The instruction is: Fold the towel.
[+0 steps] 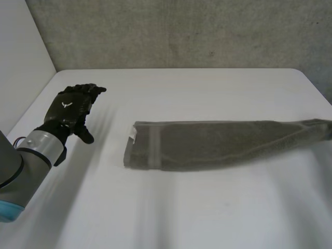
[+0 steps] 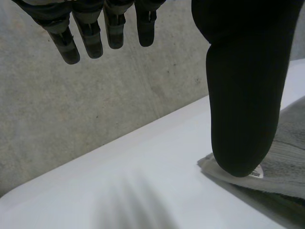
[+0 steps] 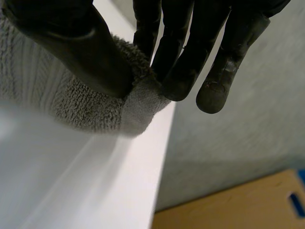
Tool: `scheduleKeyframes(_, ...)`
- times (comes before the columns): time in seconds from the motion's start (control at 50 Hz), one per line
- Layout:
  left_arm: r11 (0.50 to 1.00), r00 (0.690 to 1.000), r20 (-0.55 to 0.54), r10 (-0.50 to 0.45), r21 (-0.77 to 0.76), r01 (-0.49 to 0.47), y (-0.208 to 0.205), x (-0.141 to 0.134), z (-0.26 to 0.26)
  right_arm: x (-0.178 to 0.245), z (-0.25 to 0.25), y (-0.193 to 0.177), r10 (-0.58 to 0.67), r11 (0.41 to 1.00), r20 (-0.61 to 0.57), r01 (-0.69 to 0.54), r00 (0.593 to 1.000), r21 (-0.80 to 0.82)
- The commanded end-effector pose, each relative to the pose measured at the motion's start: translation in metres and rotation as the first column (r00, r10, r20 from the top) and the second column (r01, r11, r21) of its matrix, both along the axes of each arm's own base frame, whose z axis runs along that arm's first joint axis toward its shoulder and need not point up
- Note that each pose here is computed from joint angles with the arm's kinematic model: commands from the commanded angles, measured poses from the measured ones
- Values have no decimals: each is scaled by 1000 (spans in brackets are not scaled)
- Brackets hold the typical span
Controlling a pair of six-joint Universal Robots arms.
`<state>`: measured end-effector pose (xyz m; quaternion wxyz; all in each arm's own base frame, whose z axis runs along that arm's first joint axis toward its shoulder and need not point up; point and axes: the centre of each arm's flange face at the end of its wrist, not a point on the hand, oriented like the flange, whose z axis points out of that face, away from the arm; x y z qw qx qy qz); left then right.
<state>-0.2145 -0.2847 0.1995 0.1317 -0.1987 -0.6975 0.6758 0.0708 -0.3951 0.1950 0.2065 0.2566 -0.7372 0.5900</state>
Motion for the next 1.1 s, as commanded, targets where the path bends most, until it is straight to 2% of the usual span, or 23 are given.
scheduleKeyframes(0.02, 1000, 1000, -5, 11, -18, -11, -3, 3, 6, 95, 57, 14, 180, 966, -25, -181, 983, -183)
scheduleKeyframes(0.06, 1000, 1000, -5, 11, -19, -11, -3, 3, 6, 120, 65, 23, 230, 950, -22, -229, 973, -214)
scheduleKeyframes(0.1, 1000, 1000, -6, 15, -21, -16, -4, 4, 6, 180, 75, 49, 367, 895, -17, -358, 930, -267)
scheduleKeyframes(0.12, 1000, 1000, -6, 15, -21, -16, -4, 4, 6, 180, 75, 49, 368, 894, -17, -359, 930, -267)
scheduleKeyframes(0.16, 1000, 1000, -6, 17, -21, -17, -5, 4, 6, 246, 67, 85, 525, 803, -34, -508, 850, -311)
scheduleKeyframes(0.18, 1000, 1000, -6, 17, -21, -17, -5, 4, 6, 246, 67, 85, 526, 803, -34, -509, 850, -311)
scheduleKeyframes(0.22, 1000, 1000, -6, 19, -21, -19, -5, 5, 6, 296, 47, 123, 650, 711, -35, -623, 759, -327)
scheduleKeyframes(0.24, 1000, 1000, -5, 20, -19, -20, -5, 5, 6, 296, 47, 123, 650, 710, -35, -624, 759, -327)
scheduleKeyframes(0.28, 1000, 1000, -5, 20, -19, -20, -5, 5, 6, 328, 15, 157, 734, 643, -41, -713, 678, -279)
scheduleKeyframes(0.3, 1000, 1000, -5, 20, -19, -20, -5, 5, 6, 328, 15, 157, 735, 642, -41, -714, 677, -279)
scheduleKeyframes(0.32, 1000, 1000, -5, 19, -19, -19, -5, 5, 6, 340, -7, 173, 771, 609, -51, -759, 634, -230)
scheduleKeyframes(0.34, 1000, 1000, -5, 19, -19, -19, -5, 5, 6, 340, -7, 173, 772, 609, -51, -759, 634, -230)
scheduleKeyframes(0.38, 1000, 1000, -5, 19, -19, -19, -5, 5, 6, 353, -42, 196, 823, 545, -95, -826, 560, -148)
scheduleKeyframes(0.44, 999, 1000, -7, 18, -27, -19, -8, 5, 7, 355, -59, 200, 830, 525, -157, -844, 536, -108)
scheduleKeyframes(0.58, 998, 1000, -12, 14, -55, -14, -12, 2, 13, 352, -57, 198, 822, 527, -187, -843, 538, -107)
scheduleKeyframes(0.68, 996, 1000, -18, -4, -84, 2, -14, -4, 20, 341, -19, 204, 819, 535, -138, -828, 557, -170)
scheduleKeyframes(0.72, 996, 1000, -21, -13, -91, 11, -14, -8, 21, 332, -5, 201, 810, 551, -105, -810, 577, -201)
scheduleKeyframes(0.76, 993, 998, -25, -55, -110, 52, -10, -21, 26, 305, 16, 184, 764, 626, -6, -745, 645, -230)
scheduleKeyframes(0.78, 993, 998, -25, -55, -110, 52, -10, -22, 26, 305, 17, 184, 764, 627, -6, -745, 645, -230)
scheduleKeyframes(0.88, 985, 990, -23, -140, -108, 137, 0, -52, 20, 253, 28, 160, 648, 761, 204, -614, 734, -208)
scheduleKeyframes(0.94, 983, 987, -18, -161, -96, 159, 2, -60, 14, 239, 24, 154, 607, 794, 239, -579, 758, -184)
scheduleKeyframes(0.98, 978, 980, -9, -200, -59, 199, 7, -75, -2, 215, 10, 144, 538, 842, 272, -523, 798, -130)
scheduleKeyframes(1.1, 976, 976, 9, -216, 6, 216, 11, -92, -30, 195, -11, 139, 471, 877, 281, -477, 836, -53)
